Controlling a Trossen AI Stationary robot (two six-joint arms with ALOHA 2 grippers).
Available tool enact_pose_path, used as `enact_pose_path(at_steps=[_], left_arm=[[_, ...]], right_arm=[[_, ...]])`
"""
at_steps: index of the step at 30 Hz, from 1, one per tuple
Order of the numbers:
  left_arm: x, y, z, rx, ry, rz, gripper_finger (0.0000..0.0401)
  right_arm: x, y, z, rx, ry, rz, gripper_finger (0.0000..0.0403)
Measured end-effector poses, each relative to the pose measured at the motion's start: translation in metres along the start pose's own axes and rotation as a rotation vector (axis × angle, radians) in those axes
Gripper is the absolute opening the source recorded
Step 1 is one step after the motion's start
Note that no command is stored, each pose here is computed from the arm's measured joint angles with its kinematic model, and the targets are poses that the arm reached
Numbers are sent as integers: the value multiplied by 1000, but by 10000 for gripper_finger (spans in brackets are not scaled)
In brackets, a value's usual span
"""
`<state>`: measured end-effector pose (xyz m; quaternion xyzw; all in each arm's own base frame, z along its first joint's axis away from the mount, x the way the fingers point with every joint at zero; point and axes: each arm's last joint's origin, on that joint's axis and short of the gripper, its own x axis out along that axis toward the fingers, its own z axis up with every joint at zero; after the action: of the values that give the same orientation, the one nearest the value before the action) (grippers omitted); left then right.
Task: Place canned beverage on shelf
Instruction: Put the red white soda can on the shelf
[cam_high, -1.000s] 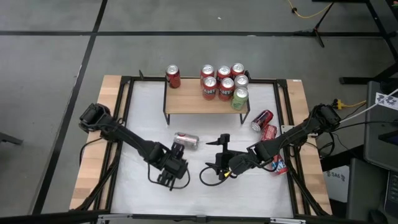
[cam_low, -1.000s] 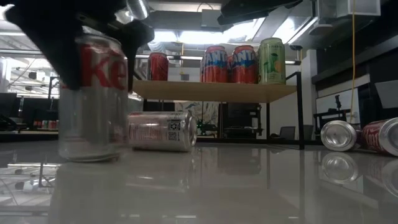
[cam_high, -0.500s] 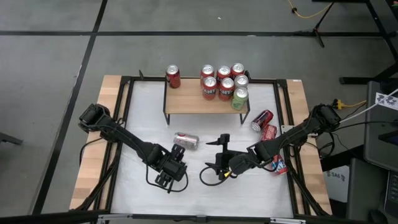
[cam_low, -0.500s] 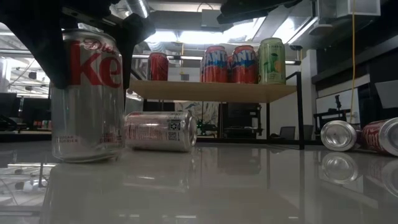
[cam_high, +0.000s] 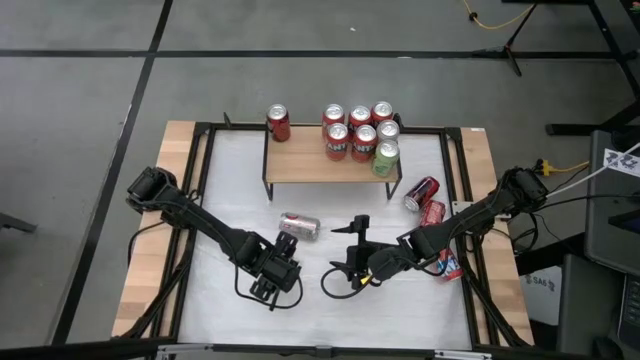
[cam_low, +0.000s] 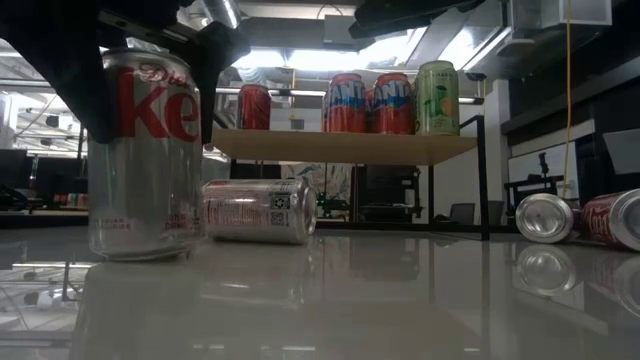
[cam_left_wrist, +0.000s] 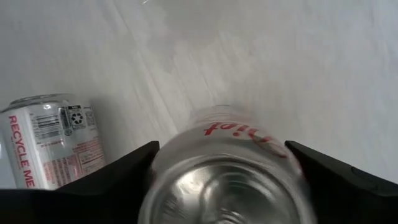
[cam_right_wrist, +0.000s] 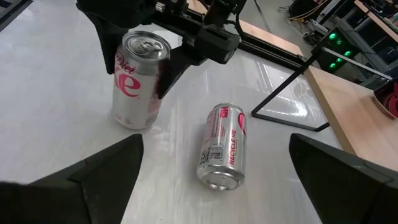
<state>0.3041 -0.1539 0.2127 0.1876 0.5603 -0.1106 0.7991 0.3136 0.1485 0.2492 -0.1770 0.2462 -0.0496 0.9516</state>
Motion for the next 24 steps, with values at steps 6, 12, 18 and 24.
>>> enact_pose_path(at_steps=[6, 12, 18, 24], left_arm=[[0, 0, 0, -1, -4, 9, 370], [0, 0, 0, -1, -4, 14, 378], [0, 1, 0, -48, -6, 26, 379], [0, 1, 0, -198, -8, 25, 379]], right_arm=[[0, 0, 0, 0, 0, 0, 392], [0, 0, 0, 1, -1, -5, 392], [-14, -9, 10, 33, -50, -59, 392], [-38, -24, 23, 77, -117, -48, 392]])
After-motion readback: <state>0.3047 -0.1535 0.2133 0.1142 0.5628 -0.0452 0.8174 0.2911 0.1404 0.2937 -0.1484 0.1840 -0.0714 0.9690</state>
